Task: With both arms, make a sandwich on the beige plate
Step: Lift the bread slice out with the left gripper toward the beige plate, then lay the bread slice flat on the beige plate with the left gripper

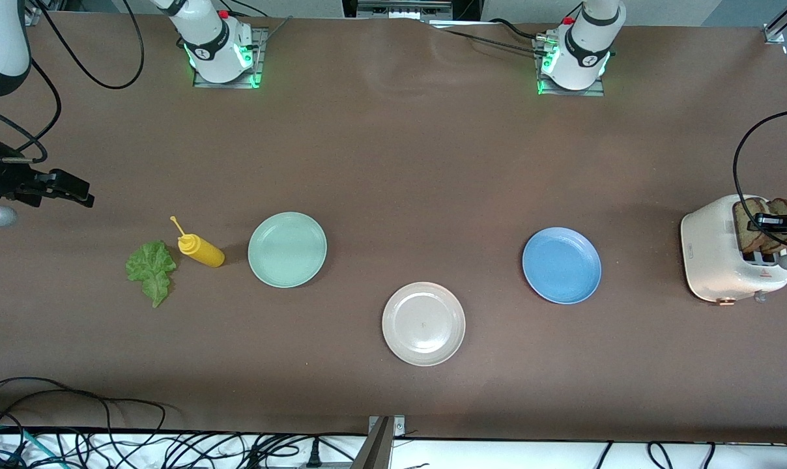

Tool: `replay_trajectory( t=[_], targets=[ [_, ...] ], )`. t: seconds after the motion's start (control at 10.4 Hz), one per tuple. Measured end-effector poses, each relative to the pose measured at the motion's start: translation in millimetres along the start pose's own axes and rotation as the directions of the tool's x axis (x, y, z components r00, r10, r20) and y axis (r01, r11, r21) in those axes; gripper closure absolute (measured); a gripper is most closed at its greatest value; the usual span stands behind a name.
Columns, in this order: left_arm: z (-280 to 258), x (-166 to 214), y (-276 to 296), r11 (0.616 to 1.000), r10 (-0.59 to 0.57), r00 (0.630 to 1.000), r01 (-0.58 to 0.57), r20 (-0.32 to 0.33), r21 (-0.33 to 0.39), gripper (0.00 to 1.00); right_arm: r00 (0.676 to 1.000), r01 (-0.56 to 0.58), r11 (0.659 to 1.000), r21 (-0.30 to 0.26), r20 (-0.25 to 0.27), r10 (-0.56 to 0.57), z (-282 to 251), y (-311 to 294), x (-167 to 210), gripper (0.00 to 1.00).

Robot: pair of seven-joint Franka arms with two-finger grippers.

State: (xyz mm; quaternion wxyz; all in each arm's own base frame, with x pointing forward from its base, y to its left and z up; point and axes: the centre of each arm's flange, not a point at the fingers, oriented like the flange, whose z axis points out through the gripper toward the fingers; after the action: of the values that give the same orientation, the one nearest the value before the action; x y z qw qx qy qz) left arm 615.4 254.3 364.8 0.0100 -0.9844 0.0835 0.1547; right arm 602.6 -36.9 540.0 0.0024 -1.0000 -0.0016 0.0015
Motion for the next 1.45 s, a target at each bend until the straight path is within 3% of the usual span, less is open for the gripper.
replay_trajectory(
  t=[0.29, 0.48, 0.58, 0.77, 1.06, 1.25, 1.45],
  targets=[
    [-66.6, -9.8, 14.9, 0.999, 0.032, 0.999, -0.032, -0.020, 0.010, 0.85, 1.000, 0.000, 1.000, 0.000, 0.000, 0.000, 0.1, 0.1, 0.0, 0.00],
    [-121.5, -8.8, 58.5, 0.997, 0.082, 0.996, -0.081, -0.039, 0.004, 0.85, 1.000, 0.000, 1.000, 0.000, 0.000, 0.000, 0.2, 0.0, 0.0, 0.00],
    [-137.9, -2.0, 90.6, 0.997, 0.066, 0.996, -0.068, -0.055, -0.029, 0.87, 1.000, 0.000, 1.000, 0.000, 0.000, 0.000, 0.3, 0.0, 0.0, 0.00],
    [-151.4, 21.9, 169.2, 0.984, -0.078, 0.994, 0.065, -0.077, -0.167, 0.90, 1.000, 0.000, 1.000, 0.000, 0.001, 0.000, 0.5, 0.0, 0.0, 0.00],
    [-148.6, 63.8, 307.6, 0.907, -0.234, 0.972, 0.212, -0.015, -0.364, 0.90, 1.000, 0.000, 1.000, 0.000, 0.001, 0.000, 0.7, -0.1, 0.0, 0.00],
    [-120.5, 106.1, 381.0, 0.806, -0.310, 0.950, 0.282, 0.033, -0.520, 0.90, 1.000, 0.000, 1.000, 0.000, 0.000, 0.000, 0.8, -0.1, 0.0, 0.00],
    [-79.6, 148.7, 440.9, 0.712, -0.387, 0.921, 0.332, 0.048, -0.619, 0.90, 1.000, 0.000, 1.000, 0.000, -0.001, 0.000, 1.0, 0.0, 0.2, 0.00]
  ],
)
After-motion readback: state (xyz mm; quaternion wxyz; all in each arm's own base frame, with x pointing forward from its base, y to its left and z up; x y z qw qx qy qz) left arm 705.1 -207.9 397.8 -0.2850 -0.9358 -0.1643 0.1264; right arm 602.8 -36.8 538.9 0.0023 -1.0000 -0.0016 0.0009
